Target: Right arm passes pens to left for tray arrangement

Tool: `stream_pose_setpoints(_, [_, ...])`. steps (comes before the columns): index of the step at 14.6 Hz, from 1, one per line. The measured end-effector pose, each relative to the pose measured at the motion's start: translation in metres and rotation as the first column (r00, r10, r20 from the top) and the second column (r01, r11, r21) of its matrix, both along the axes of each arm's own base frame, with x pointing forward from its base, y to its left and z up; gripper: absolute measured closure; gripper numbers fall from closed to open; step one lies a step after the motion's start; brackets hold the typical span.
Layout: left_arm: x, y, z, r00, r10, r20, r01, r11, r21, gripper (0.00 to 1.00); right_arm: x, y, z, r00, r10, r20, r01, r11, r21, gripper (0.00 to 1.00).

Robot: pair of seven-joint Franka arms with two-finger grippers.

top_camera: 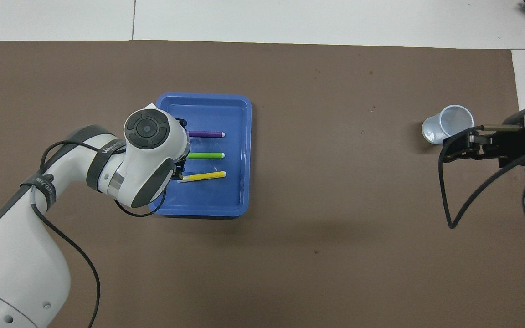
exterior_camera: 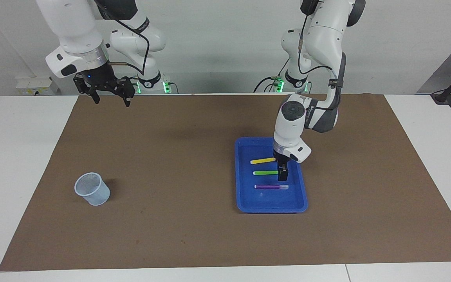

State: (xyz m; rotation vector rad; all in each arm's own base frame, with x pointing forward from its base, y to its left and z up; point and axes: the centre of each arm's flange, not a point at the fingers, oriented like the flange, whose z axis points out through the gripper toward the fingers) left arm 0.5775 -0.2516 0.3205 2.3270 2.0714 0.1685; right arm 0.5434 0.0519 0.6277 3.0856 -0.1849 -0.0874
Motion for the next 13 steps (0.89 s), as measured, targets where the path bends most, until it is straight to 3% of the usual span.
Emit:
stream_pose_setpoints(5, [0.009, 0.005, 0.03, 1.0, 0.02, 0.004, -0.02, 1.0, 0.02, 0.0, 0.0, 0.0, 0.0, 1.0, 0.0, -0.001, 0.0, 1.0, 0.0, 0.0])
stream_pose_setpoints(10, [0.019, 0.027, 0.102, 0.999, 0.009, 0.049, -0.012, 0.999, 0.044, 0.0, 0.0, 0.0, 0.0, 1.0, 0.0, -0.001, 0.0, 1.0, 0.0, 0.0])
stream_pose_setpoints(13, [0.02, 0.051, 0.14, 0.998, -0.059, 0.034, 0.057, 0.997, 0.054, 0.0, 0.0, 0.0, 0.0, 1.0, 0.0, -0.001, 0.0, 1.0, 0.0, 0.0])
